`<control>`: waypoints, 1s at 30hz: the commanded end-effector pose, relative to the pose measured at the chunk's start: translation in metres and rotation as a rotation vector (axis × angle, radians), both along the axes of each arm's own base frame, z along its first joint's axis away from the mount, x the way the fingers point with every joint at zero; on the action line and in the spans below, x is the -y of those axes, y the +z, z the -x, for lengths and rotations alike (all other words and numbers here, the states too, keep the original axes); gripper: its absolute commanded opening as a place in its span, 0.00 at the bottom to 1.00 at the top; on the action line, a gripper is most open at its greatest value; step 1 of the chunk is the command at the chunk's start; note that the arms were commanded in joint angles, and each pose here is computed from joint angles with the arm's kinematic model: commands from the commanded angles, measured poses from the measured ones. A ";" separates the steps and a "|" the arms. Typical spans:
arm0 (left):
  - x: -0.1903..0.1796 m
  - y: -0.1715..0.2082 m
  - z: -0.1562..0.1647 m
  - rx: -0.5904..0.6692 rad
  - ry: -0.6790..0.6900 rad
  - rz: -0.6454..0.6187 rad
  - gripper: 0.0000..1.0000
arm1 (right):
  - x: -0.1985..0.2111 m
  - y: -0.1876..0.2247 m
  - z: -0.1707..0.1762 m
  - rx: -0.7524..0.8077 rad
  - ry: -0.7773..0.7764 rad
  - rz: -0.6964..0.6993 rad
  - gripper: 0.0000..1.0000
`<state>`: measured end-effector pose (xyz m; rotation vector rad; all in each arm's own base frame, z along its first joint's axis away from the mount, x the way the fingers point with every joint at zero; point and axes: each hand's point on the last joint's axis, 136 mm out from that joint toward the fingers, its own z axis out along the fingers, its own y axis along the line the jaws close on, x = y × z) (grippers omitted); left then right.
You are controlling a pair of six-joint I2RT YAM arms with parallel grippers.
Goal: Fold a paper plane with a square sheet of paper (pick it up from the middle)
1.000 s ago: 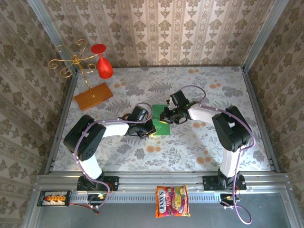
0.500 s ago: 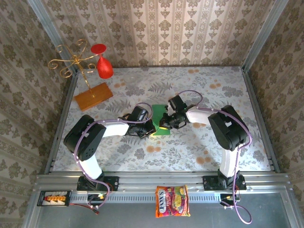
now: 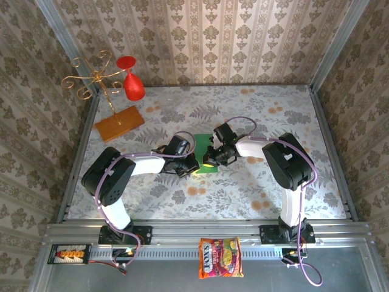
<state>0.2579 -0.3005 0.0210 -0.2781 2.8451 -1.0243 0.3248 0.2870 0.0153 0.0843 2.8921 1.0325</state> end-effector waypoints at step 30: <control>-0.016 -0.025 0.017 -0.096 -0.025 -0.135 0.00 | -0.009 0.018 -0.001 0.049 0.036 -0.069 0.03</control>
